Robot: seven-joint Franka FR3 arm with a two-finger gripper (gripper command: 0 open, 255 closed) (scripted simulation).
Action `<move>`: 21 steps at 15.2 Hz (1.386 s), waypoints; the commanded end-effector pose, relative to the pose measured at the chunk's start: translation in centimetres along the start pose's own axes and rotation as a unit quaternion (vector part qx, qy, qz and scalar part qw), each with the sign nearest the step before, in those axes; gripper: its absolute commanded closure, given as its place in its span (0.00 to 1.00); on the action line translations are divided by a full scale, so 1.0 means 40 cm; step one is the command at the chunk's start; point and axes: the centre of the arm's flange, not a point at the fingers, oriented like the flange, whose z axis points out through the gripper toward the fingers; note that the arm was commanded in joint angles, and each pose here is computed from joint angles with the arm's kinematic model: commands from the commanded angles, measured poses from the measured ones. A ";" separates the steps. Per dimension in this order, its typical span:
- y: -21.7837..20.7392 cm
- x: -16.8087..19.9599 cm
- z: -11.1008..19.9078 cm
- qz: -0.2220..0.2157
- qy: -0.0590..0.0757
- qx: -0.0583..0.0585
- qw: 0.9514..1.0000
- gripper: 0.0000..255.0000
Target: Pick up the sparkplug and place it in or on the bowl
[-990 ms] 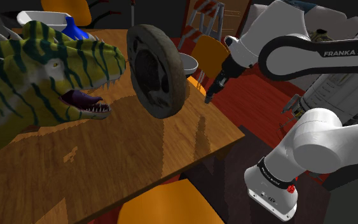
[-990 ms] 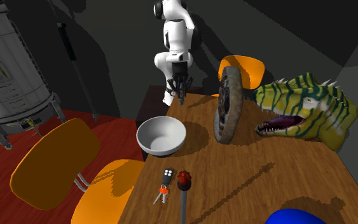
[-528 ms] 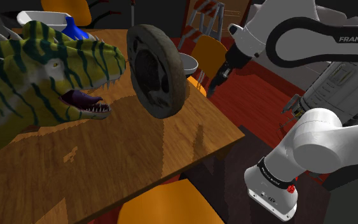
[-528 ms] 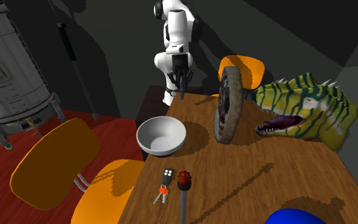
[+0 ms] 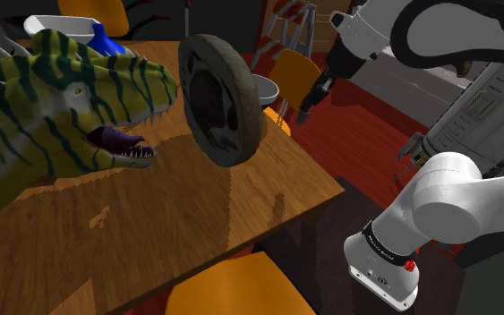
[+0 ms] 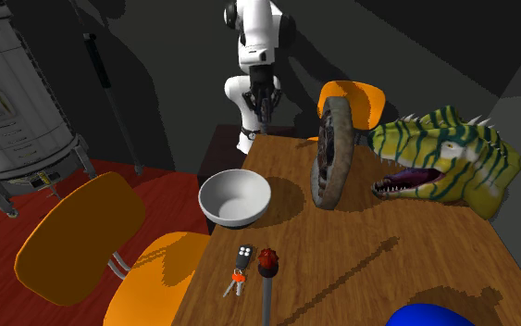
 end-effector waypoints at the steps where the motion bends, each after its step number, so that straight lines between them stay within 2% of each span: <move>1: -0.002 0.011 -0.024 0.000 0.000 0.000 1.000 1.00; 9: 0.004 0.041 -0.116 0.000 0.000 0.000 1.000 1.00; 21: 0.263 0.327 -0.029 0.000 0.000 0.000 1.000 1.00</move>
